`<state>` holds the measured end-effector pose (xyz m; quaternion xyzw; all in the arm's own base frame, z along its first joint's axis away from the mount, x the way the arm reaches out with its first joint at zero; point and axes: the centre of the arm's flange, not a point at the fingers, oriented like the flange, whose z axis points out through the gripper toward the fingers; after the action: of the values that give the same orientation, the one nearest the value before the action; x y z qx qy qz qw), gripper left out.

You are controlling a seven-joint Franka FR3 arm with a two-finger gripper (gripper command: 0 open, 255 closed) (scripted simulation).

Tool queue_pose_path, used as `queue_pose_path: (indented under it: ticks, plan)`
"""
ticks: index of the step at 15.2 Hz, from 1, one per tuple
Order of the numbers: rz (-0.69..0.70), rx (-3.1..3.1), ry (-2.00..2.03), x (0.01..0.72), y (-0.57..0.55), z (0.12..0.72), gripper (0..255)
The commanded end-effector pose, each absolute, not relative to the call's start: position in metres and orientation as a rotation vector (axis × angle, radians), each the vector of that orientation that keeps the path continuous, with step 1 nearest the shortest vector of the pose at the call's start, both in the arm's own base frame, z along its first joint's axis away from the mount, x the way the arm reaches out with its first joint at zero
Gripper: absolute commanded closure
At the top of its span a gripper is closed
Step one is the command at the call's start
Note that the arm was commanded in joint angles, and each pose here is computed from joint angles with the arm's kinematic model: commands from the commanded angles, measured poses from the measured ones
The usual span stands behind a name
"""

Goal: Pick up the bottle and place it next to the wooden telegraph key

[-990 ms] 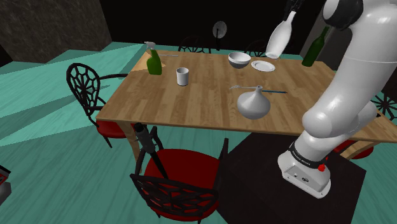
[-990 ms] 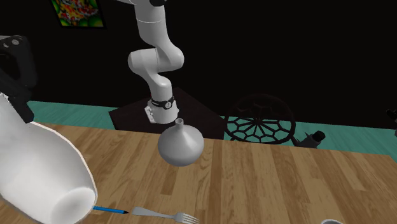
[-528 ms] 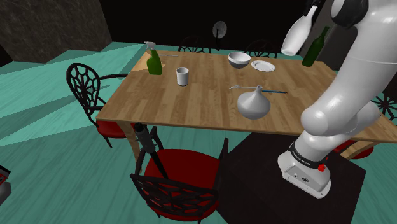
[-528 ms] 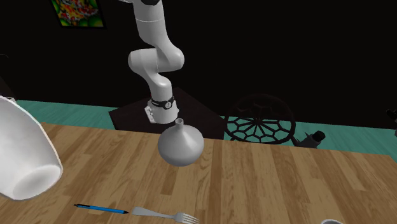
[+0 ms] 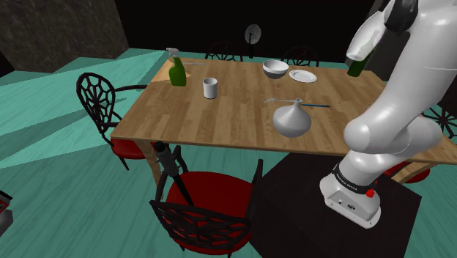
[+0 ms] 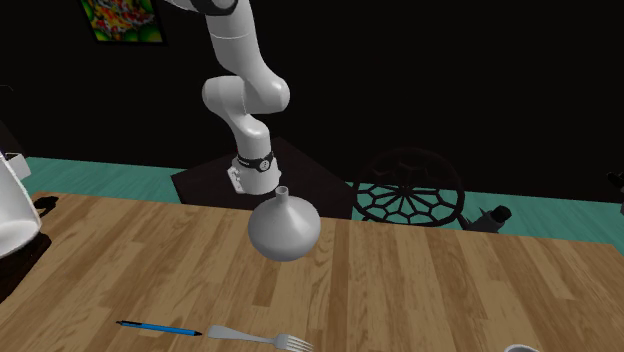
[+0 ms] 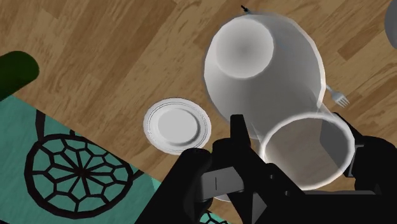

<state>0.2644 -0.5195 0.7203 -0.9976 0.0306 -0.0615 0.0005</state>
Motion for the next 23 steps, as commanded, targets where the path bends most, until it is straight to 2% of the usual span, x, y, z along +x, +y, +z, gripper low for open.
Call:
queue_pose_path:
  ticks: [1, 4, 23]
  plan:
    - [-0.193, -3.133, 0.092, 0.244, -0.53, 0.731, 255]
    - [-0.193, -3.133, 0.093, 0.207, -0.549, 0.748, 255]
    - [-0.193, -3.133, 0.093, 0.207, -0.549, 0.647, 255]
